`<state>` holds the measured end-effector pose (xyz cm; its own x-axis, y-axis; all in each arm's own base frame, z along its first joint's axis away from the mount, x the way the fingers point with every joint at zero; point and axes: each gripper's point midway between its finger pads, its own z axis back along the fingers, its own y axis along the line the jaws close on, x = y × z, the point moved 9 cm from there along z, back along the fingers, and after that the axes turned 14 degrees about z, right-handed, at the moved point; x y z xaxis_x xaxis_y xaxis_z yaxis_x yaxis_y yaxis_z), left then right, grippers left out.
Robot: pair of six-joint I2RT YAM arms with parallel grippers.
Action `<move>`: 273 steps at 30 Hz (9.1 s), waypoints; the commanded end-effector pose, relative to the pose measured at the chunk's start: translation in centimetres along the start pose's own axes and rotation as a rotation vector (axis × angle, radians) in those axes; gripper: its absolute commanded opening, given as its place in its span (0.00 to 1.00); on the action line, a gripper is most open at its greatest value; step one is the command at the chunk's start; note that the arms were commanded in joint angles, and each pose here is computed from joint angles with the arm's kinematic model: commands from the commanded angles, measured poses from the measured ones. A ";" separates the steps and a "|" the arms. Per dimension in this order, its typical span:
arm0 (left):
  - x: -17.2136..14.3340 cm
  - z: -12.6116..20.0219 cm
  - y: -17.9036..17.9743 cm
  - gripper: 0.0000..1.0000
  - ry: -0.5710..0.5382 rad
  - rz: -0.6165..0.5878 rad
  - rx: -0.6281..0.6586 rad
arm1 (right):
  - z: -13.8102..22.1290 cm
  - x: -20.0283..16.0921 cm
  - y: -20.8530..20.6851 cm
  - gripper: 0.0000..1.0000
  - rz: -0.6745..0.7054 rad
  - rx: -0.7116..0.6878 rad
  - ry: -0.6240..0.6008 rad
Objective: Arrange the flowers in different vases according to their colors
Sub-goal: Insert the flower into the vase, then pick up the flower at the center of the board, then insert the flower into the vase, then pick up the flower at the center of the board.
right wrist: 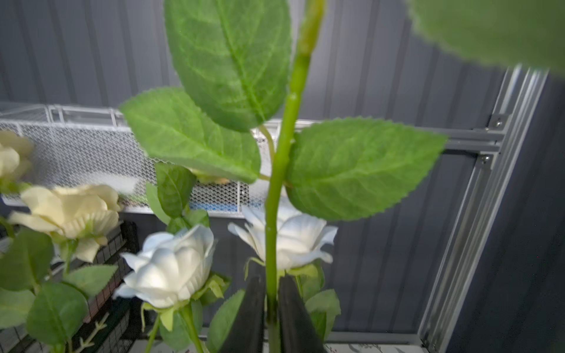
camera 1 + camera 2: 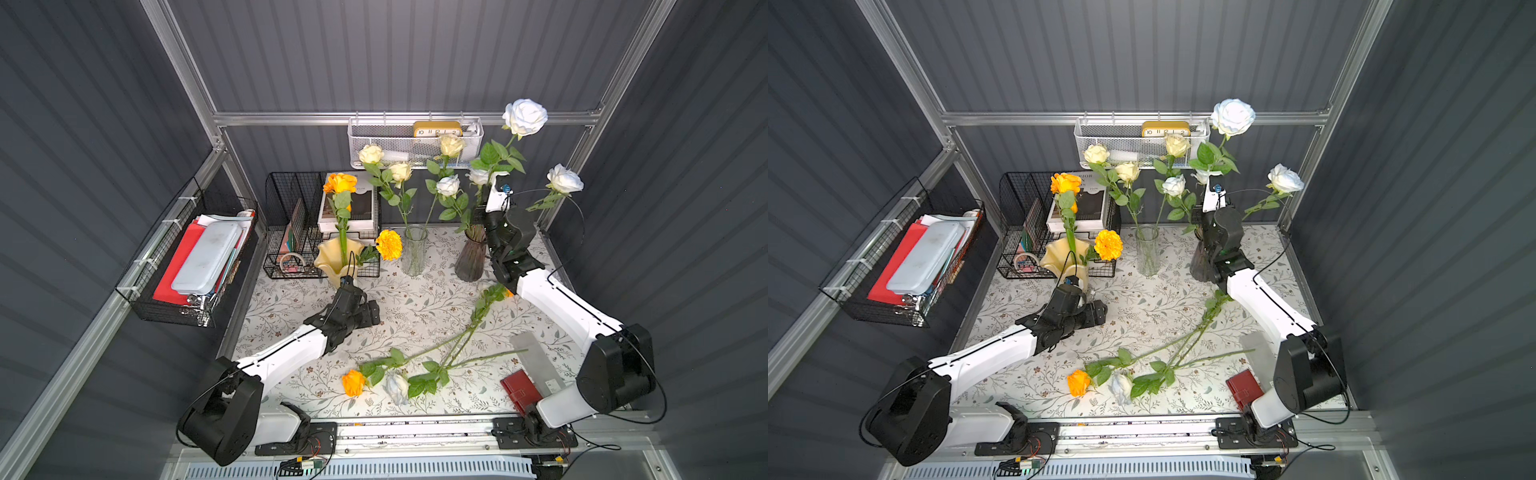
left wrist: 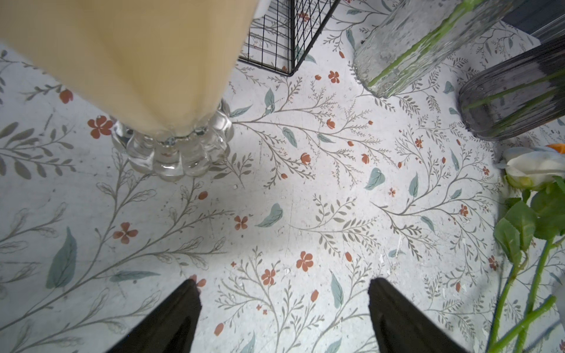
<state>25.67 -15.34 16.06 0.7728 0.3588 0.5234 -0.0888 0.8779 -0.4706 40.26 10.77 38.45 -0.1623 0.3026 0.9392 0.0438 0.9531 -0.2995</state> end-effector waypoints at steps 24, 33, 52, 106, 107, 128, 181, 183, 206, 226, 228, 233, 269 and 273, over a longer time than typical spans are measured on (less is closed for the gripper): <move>0.8 1.2 -0.5 0.90 -0.035 -0.003 -0.051 | 15.6 -6.0 6.3 0.54 -0.223 0.641 0.611; 1.3 1.8 -1.5 0.91 -0.047 -0.031 -0.134 | 20.5 -8.4 9.6 0.55 -0.111 0.880 0.860; 0.9 1.9 -0.5 0.91 -0.064 -0.006 -0.084 | 23.0 -11.7 18.7 0.52 0.704 1.332 0.925; 3.5 9.9 -1.3 0.92 -0.276 0.078 -0.168 | 14.8 -10.1 25.7 0.00 0.902 1.127 0.448; 3.6 10.7 -1.4 0.92 -0.286 0.083 -0.183 | 14.8 -9.9 26.0 0.00 0.890 1.145 0.436; 2.4 25.1 -3.1 0.30 -0.482 -0.097 -0.810 | 14.7 -3.0 27.7 0.00 0.507 1.288 0.268; 1.5 25.0 -2.1 0.02 -0.470 -0.083 -0.784 | 4.0 12.6 28.0 0.54 -0.170 1.005 -0.247; 1.5 24.6 -2.0 0.05 -0.465 -0.082 -0.775 | 4.9 13.5 26.4 0.55 -0.174 0.998 -0.264; -1.6 13.8 -6.0 0.84 -0.062 -0.205 -0.719 | 17.0 3.7 -0.4 0.65 -0.383 0.155 0.496; -9.0 -1.2 -17.3 0.86 0.291 -0.555 -0.468 | 18.7 -10.2 -3.9 0.64 -0.521 -0.140 1.004; -9.8 -2.5 -18.2 0.85 0.317 -0.587 -0.449 | 18.5 -10.9 -4.6 0.64 -0.566 -0.160 1.004; -10.6 -3.8 -19.6 0.85 0.350 -0.612 -0.469 | 18.5 -12.3 -6.0 0.64 -0.599 -0.214 1.012; -18.1 -14.2 -21.8 0.33 0.453 -0.739 0.018 | 18.9 -15.4 -7.6 0.60 -0.658 -0.238 0.997; -18.0 -13.7 -21.5 0.24 0.452 -0.734 0.012 | 18.9 -15.5 -7.5 0.60 -0.659 -0.236 0.996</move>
<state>23.43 -47.07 9.93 0.7781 -0.4107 0.4752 0.5437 0.8192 -0.1824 23.98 -1.13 23.15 0.6009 -0.4724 0.6447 0.4385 0.8693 0.2283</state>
